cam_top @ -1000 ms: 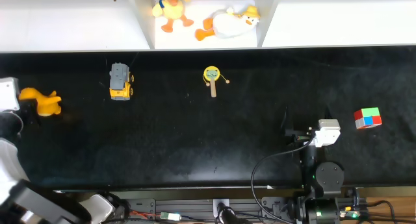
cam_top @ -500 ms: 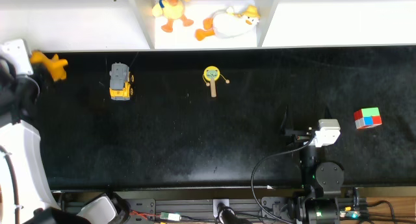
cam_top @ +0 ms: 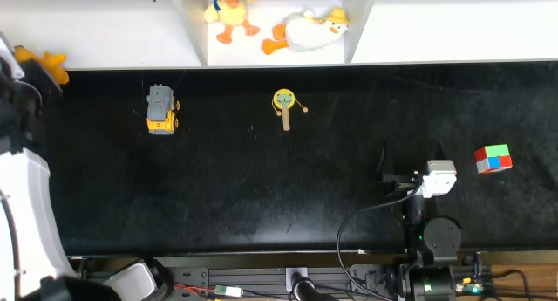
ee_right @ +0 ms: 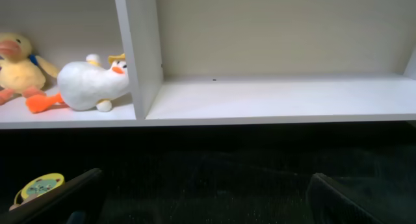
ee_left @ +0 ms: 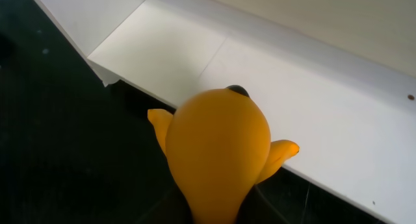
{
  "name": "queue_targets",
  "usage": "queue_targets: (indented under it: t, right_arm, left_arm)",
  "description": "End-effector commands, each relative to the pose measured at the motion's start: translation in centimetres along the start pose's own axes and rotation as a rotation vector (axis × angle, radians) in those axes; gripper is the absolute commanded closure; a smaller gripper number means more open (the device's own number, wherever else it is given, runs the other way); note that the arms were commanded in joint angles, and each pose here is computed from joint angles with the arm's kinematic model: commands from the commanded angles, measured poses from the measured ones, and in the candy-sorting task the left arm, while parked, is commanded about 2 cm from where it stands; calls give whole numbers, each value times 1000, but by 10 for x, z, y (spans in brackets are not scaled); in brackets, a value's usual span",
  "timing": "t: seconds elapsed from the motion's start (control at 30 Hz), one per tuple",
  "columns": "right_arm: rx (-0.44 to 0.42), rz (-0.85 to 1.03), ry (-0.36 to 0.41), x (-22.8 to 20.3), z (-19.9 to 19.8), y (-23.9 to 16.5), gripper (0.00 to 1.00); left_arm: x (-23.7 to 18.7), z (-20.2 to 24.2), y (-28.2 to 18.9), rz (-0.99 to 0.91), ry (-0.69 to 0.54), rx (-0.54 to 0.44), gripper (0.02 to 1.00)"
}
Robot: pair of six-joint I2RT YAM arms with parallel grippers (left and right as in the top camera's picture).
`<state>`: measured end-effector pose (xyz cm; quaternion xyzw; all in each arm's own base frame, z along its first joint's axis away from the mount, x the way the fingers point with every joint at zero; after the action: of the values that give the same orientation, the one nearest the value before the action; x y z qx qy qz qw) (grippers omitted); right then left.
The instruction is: Store Toys
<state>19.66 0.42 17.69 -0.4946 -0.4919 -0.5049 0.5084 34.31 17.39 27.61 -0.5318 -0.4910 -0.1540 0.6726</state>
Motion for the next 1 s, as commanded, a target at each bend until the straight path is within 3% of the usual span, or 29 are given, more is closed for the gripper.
queue_targets:
  t: [0.03,1.0]
  right_arm:
    - [12,0,7,-3,2,0,5]
    - [12,0,7,-3,2,0,5]
  left_arm:
    - [20,-11,9,-20,-17,-8,919]
    - [11,-37,85,-6,-45,-63,904]
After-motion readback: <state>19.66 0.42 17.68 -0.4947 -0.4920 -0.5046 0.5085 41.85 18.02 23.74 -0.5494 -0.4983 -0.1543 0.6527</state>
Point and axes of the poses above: each gripper's point midway between its finger pads, its own y axis out along the fingers, its own z axis along the line the jaws close on, x = y × z, the point moved 5 cm from there along -y, back along the fingers, and after that the axes turned 1 degree about -y, right-handed, at the moved point
